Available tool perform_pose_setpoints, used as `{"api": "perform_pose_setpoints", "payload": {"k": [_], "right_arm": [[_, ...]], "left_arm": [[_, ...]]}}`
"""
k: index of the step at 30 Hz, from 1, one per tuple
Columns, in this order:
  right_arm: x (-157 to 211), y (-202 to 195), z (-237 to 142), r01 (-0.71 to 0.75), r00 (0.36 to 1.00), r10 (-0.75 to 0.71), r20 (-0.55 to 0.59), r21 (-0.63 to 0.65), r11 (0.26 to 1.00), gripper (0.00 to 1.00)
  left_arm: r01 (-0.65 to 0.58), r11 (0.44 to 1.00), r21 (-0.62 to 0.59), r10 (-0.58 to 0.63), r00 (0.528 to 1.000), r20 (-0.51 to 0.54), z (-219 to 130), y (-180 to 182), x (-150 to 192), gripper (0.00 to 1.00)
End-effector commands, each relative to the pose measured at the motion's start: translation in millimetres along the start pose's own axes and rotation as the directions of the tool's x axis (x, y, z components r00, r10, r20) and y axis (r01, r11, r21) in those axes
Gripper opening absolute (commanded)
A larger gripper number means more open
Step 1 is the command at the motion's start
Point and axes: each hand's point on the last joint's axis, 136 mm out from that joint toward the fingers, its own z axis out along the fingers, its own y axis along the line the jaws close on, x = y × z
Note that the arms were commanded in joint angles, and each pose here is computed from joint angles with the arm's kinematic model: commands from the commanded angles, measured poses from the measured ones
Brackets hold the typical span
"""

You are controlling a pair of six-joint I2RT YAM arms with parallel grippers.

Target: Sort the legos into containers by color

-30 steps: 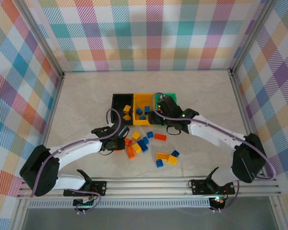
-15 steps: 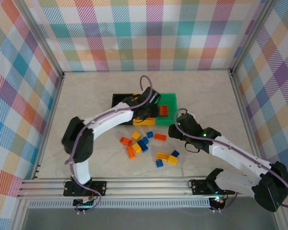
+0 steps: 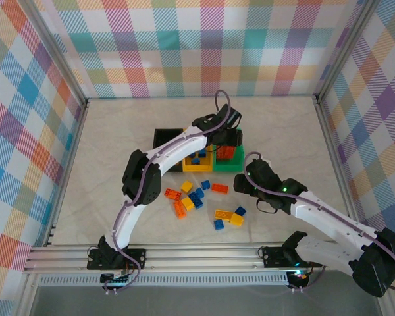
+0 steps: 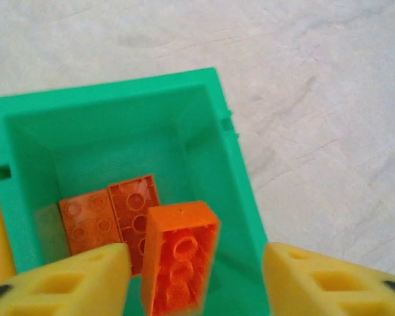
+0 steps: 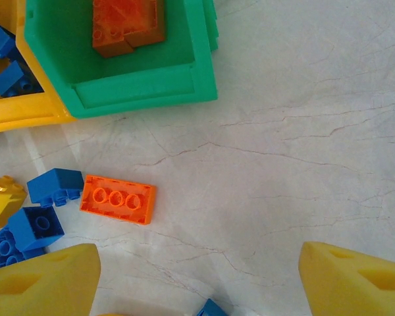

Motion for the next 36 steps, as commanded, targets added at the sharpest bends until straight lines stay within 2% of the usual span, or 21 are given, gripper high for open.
{"api": "perform_pose_setpoints", "payload": {"k": [1,5,7,9,11,15,19,23,27,31,36], "right_arm": [[1.9,0.1,-2.0,0.000,1.000,0.000,-0.013,-0.003,1.000,0.80],[5.0,3.0,-1.2,0.015,0.999,-0.016,-0.034,-0.018,1.000,0.80],[8.3,5.5,0.1,0.030,0.998,-0.032,-0.052,-0.029,0.999,0.80],[11.3,6.9,1.7,0.037,0.997,-0.040,-0.070,-0.034,0.999,0.80],[14.7,8.1,4.1,0.041,0.995,-0.045,-0.084,-0.042,0.998,0.80],[19.3,15.0,10.6,0.050,0.993,-0.057,-0.103,-0.073,0.996,0.80],[25.0,31.2,19.0,0.079,0.984,-0.099,-0.151,-0.133,0.988,0.77],[35.8,58.6,30.8,0.112,0.966,-0.156,-0.205,-0.210,0.971,0.76],[33.1,85.9,40.7,0.171,0.959,-0.213,-0.188,-0.220,0.960,0.76],[23.2,74.5,59.0,0.161,0.969,-0.172,-0.178,-0.079,0.984,0.71],[27.5,63.9,78.1,0.149,0.966,-0.143,-0.215,0.012,0.989,0.70]], "left_arm": [[-0.002,0.999,0.047,0.001,1.000,0.026,-25.5,-15.5,-12.8,0.76],[-0.010,0.997,0.075,0.004,0.997,0.081,-63.3,-16.6,-20.2,0.84],[-0.011,0.995,0.101,0.002,0.995,0.097,-83.4,-14.7,-12.0,0.88],[-0.001,0.992,0.128,-0.014,0.993,0.116,-109.7,-8.7,3.0,1.00],[0.016,0.989,0.145,-0.032,0.993,0.112,-131.6,4.2,31.3,1.00],[0.051,0.995,0.083,-0.058,0.995,0.083,-158.1,46.1,95.2,1.00],[0.114,0.993,-0.030,-0.114,0.993,0.000,-164.5,103.2,165.9,0.99],[0.176,0.979,-0.102,-0.178,0.984,-0.004,-176.1,145.4,207.9,1.00],[0.228,0.967,-0.114,-0.223,0.973,0.058,-192.1,168.3,221.3,1.00],[0.236,0.964,-0.126,-0.226,0.970,0.085,-201.8,177.0,223.2,1.00],[0.229,0.958,-0.174,-0.218,0.972,0.084,-204.4,185.9,226.5,1.00]]}}
